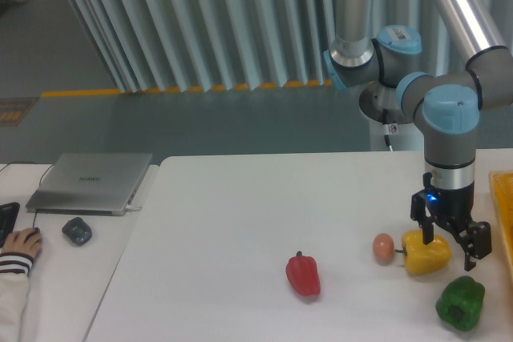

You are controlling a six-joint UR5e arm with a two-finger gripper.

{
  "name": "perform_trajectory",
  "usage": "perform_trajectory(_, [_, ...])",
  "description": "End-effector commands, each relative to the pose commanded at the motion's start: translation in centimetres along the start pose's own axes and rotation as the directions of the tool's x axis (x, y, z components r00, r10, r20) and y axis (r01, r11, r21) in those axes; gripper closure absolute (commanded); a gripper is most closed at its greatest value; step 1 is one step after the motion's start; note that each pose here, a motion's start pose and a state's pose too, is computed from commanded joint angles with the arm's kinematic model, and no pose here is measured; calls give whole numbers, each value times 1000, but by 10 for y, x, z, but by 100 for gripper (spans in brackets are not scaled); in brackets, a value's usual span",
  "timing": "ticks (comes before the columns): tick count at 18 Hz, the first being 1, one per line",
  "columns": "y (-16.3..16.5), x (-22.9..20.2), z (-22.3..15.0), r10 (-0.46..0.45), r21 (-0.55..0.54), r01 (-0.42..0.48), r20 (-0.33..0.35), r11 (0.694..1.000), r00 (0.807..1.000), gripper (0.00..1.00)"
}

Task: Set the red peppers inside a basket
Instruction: 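Open the gripper above the yellow pepper near the basket, then move the open gripper over to the red bell pepper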

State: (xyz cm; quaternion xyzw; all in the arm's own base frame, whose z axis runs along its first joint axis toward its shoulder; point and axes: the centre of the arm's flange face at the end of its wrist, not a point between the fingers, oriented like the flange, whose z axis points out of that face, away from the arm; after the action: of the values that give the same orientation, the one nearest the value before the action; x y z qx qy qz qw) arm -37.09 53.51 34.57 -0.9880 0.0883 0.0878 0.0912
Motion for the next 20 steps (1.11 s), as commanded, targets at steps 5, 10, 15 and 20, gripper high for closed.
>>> perform_trajectory(5, [-53, 34, 0, -222, 27, 222, -13, 975, 975, 0])
perform_trajectory(10, [-83, 65, -2, -487, 27, 488, -26, 872, 873, 0])
perform_trajectory(15, [-117, 111, 27, -550, -27, 552, 66, 833, 833, 0])
perform_trajectory(20, [-144, 141, 22, -653, 38, 652, 70, 757, 754, 0])
